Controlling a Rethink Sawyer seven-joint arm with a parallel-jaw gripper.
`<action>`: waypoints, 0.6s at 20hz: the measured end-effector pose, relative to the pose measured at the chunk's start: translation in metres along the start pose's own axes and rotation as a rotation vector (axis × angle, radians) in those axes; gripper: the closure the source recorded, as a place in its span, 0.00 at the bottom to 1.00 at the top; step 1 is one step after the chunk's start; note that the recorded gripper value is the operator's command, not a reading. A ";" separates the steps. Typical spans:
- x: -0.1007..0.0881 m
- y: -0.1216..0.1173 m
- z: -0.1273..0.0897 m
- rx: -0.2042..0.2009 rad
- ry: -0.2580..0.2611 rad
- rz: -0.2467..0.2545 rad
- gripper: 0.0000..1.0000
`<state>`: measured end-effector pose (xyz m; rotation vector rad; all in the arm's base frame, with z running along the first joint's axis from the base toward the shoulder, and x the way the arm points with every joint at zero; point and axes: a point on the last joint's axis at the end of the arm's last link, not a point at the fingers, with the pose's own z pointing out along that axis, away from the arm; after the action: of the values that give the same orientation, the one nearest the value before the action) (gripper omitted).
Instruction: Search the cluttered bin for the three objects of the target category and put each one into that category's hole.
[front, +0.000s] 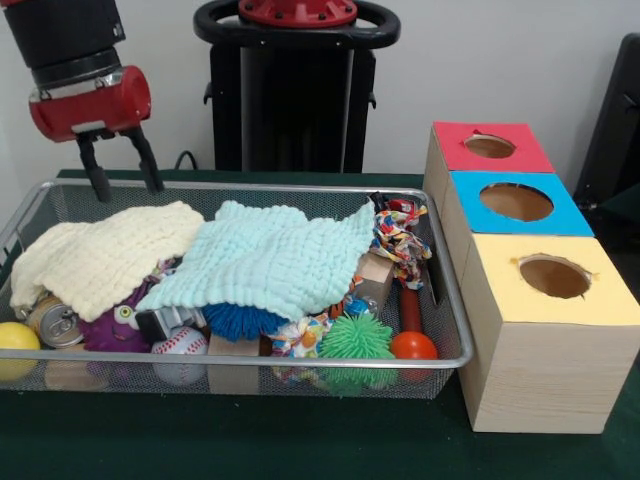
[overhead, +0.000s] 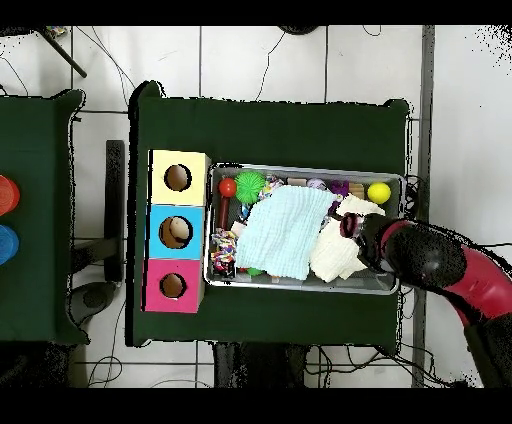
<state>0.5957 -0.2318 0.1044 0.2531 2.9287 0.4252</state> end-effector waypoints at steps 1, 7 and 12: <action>0.000 0.001 0.003 -0.014 0.008 -0.015 0.00; -0.003 0.008 0.023 -0.091 0.053 -0.118 0.00; -0.005 0.010 0.032 -0.114 0.067 -0.166 0.00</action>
<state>0.6085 -0.2148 0.0781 -0.0204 2.9463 0.5828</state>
